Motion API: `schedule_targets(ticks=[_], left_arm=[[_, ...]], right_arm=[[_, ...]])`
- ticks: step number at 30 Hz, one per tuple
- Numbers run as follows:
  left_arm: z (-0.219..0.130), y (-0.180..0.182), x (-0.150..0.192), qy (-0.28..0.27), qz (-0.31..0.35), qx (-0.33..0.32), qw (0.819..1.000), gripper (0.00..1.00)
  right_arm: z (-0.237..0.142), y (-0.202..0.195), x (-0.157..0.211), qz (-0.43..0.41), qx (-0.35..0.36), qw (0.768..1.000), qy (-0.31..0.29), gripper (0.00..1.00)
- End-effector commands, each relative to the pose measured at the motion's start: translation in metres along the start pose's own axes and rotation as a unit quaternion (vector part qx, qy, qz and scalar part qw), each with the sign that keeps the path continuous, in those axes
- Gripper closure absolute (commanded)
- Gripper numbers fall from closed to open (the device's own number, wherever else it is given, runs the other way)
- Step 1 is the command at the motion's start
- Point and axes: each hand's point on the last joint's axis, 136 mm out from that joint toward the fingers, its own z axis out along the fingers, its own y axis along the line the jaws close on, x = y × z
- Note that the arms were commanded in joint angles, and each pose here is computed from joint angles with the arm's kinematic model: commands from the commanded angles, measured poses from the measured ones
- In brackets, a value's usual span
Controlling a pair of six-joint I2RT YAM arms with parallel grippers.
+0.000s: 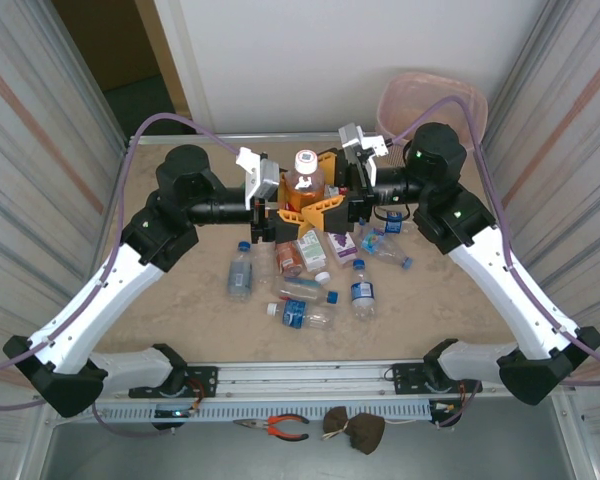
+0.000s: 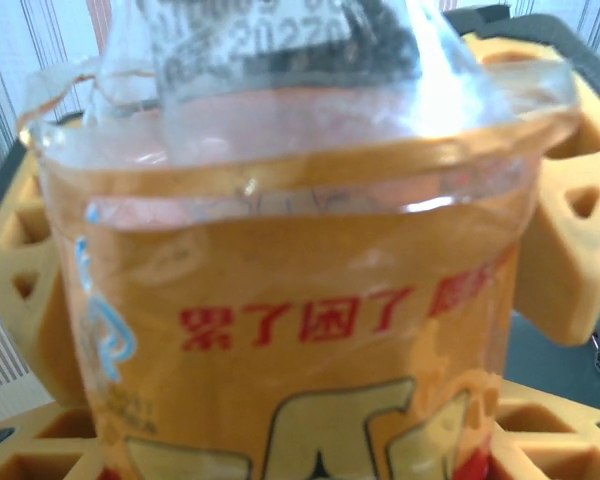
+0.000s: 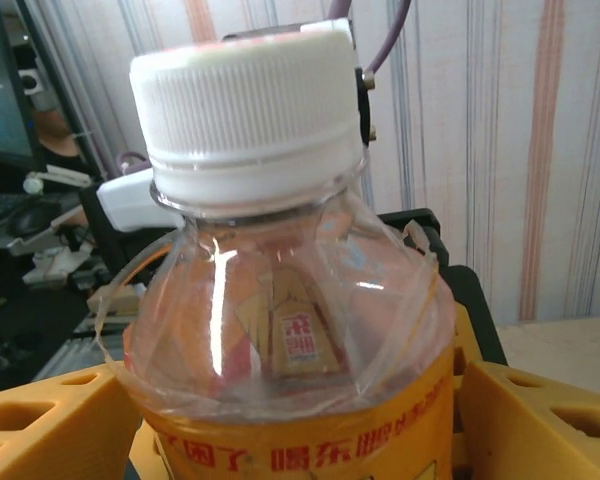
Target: Put the plastic bottles in the bin
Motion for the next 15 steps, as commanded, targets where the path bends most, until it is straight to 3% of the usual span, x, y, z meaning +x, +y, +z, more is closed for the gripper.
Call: schedule_targets(ticks=[1,9,15], left_arm=[[-0.0047,-0.0071,-0.0193,-0.026,0.022,0.003,0.999,0.43],[-0.0056,-0.0063,-0.0172,-0.025,0.02,-0.002,0.999,0.42],[-0.0052,-0.004,-0.0153,-0.023,0.02,-0.008,0.999,0.38]], right_arm=[[0.0023,0.0054,0.0017,-0.013,-0.017,1.0,0.003,0.22],[0.0028,0.004,-0.0026,-0.021,-0.012,1.0,-0.001,0.37],[0.0033,0.003,-0.0052,-0.024,-0.009,1.0,-0.003,0.43]])
